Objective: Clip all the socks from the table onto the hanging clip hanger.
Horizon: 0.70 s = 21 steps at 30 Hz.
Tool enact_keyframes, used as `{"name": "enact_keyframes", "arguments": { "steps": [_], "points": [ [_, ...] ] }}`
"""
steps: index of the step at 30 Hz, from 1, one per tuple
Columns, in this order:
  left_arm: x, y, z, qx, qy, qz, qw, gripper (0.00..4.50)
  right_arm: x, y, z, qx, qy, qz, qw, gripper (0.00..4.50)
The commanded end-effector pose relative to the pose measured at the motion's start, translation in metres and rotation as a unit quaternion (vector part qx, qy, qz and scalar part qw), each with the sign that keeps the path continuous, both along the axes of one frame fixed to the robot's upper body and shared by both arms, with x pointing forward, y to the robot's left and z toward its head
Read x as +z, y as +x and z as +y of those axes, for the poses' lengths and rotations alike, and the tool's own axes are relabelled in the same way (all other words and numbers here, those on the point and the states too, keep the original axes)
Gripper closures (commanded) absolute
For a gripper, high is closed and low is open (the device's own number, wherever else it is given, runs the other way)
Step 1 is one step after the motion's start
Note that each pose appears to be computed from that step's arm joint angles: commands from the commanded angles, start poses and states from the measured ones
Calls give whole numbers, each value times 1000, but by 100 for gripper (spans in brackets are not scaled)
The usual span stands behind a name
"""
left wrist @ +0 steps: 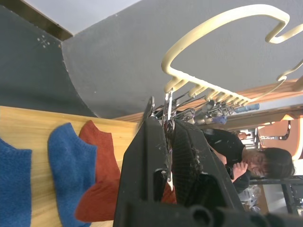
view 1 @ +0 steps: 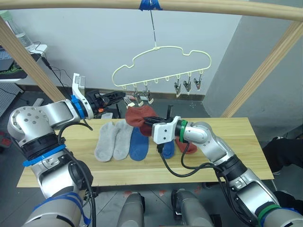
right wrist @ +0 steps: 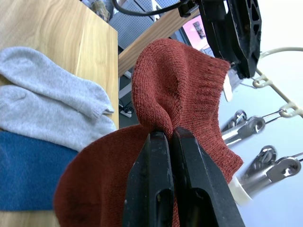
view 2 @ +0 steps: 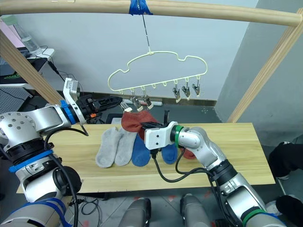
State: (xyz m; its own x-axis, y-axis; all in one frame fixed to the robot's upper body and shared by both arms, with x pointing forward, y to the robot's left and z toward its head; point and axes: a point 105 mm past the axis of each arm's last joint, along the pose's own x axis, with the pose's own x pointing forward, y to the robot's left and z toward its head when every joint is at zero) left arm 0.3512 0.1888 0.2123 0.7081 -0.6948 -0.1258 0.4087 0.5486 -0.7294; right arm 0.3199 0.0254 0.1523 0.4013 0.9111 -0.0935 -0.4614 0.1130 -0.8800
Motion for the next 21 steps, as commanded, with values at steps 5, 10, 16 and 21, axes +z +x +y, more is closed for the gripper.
{"name": "enact_keyframes", "arguments": {
  "steps": [5, 10, 16, 21],
  "points": [
    [13, -4, 0, -10, -2, -24, 1000, 439, 9, -6, 2, 18, 8, -24, 1000, 447],
    [13, -5, 0, -15, 0, -23, 1000, 439, 16, -5, 5, 16, 19, -28, 999, 447],
    [12, -6, -2, -23, 3, -24, 999, 439, 14, -1, 0, 9, 13, -24, 1000, 447],
    [12, -8, -2, -29, 0, -25, 999, 439, 14, 1, -3, 4, 13, -20, 1000, 447]
  ]
}}
